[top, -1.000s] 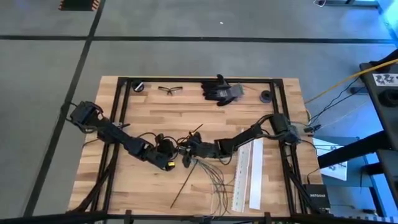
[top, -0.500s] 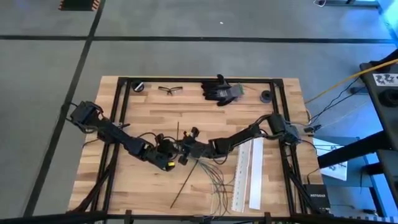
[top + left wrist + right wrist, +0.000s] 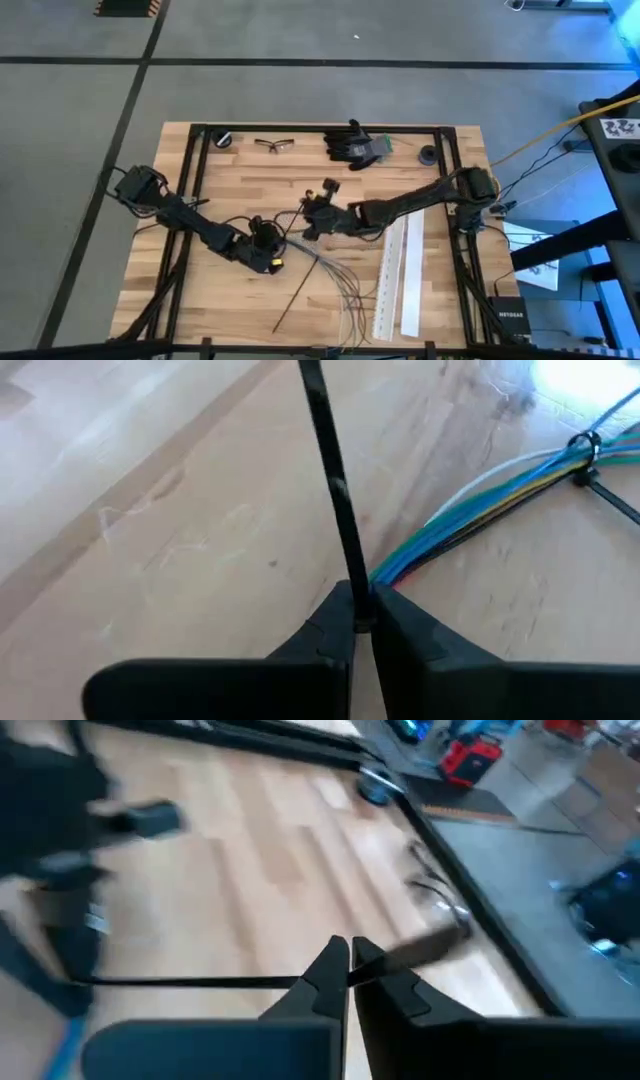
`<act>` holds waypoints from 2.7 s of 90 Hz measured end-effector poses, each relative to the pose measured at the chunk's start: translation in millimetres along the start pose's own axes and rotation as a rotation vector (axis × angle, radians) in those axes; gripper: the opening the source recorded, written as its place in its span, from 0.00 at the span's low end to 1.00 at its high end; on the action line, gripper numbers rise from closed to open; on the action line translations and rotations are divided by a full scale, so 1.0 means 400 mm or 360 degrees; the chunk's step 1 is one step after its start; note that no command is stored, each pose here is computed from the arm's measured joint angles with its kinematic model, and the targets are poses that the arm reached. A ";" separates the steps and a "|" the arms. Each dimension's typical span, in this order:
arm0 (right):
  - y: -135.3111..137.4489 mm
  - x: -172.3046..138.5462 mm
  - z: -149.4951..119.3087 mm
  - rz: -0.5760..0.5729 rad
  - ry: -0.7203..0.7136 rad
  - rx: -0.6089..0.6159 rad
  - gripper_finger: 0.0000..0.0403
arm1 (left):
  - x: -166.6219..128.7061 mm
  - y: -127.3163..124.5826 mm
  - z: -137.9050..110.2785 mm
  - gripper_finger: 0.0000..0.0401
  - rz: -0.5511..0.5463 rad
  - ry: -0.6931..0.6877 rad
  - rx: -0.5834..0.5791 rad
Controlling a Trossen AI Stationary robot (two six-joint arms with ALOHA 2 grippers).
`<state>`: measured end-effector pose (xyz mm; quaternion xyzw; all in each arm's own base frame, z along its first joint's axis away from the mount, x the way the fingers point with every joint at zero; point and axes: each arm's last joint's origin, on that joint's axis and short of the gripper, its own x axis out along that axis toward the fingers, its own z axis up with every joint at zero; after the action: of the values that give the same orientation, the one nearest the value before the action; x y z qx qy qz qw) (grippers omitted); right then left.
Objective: Ziptie cables
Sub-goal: Wrap the zip tie on the cables, then move the white cable duct to the center
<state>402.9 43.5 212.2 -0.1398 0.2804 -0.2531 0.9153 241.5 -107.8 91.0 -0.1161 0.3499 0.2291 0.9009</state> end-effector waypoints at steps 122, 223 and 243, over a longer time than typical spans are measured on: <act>0.246 -0.076 -0.164 0.0968 0.0468 0.0179 0.35 | -0.093 0.044 0.031 0.42 -0.0418 0.0134 0.0365; -0.037 -0.396 -0.128 0.0202 0.1125 0.0683 0.35 | -0.202 0.076 0.069 0.42 -0.0529 0.0220 0.0118; -0.018 -0.350 -0.241 0.0208 0.1358 0.0988 0.35 | -0.194 0.082 0.079 0.42 -0.0505 0.0205 0.0059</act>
<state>243.8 102.3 199.7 0.2707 0.5479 -0.3010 0.7320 193.1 -93.3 165.5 -0.1677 0.3883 0.0697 0.9035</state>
